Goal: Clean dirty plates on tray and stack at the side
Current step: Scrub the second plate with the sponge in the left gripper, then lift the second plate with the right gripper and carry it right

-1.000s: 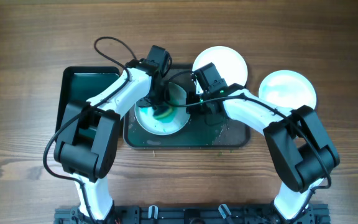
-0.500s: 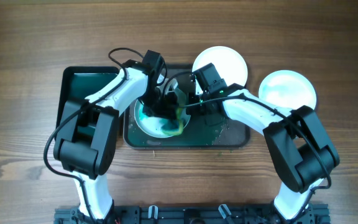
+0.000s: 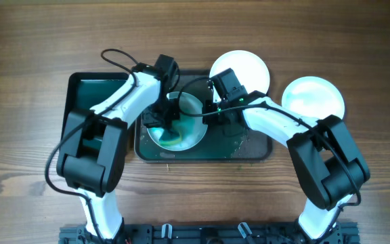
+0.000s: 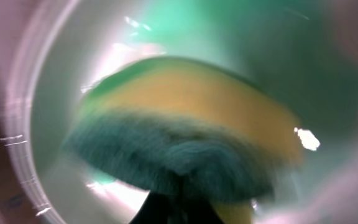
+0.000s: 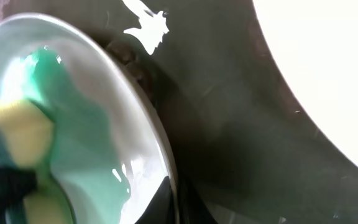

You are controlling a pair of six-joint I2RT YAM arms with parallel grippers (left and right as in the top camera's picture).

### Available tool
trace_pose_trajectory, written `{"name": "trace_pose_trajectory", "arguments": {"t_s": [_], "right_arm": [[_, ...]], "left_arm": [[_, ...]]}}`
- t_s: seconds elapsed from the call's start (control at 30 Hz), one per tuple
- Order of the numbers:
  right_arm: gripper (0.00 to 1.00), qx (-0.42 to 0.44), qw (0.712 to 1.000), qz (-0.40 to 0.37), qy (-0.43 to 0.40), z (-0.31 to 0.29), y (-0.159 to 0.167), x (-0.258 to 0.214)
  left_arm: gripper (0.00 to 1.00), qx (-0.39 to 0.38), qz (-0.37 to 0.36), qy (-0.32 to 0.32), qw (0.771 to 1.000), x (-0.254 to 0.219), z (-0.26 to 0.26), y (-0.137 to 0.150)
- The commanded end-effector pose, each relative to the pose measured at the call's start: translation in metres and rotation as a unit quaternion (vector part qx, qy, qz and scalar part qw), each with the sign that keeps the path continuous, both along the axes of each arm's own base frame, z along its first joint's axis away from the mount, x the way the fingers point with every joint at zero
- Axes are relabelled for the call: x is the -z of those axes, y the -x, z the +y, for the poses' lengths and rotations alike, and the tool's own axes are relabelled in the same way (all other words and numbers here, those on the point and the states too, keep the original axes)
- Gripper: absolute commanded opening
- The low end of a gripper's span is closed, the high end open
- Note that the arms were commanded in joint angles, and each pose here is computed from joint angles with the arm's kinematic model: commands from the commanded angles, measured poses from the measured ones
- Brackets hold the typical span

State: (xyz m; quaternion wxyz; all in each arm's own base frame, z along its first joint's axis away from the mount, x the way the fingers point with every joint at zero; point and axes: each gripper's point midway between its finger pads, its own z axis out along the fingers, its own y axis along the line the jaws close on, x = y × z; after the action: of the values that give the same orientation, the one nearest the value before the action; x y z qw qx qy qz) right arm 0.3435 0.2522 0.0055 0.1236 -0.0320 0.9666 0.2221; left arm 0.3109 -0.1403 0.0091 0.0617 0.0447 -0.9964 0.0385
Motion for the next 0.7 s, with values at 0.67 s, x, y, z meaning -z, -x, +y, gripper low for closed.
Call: {"name": "trace_pose_trajectory", "arguments": {"t_s": [0.67], "right_arm": [[0.04, 0.001, 1.0, 0.0, 0.006, -0.001, -0.004, 0.003]], "left_arm": [[0.04, -0.066, -0.046, -0.176, 0.981, -0.067, 0.076, -0.032]]}}
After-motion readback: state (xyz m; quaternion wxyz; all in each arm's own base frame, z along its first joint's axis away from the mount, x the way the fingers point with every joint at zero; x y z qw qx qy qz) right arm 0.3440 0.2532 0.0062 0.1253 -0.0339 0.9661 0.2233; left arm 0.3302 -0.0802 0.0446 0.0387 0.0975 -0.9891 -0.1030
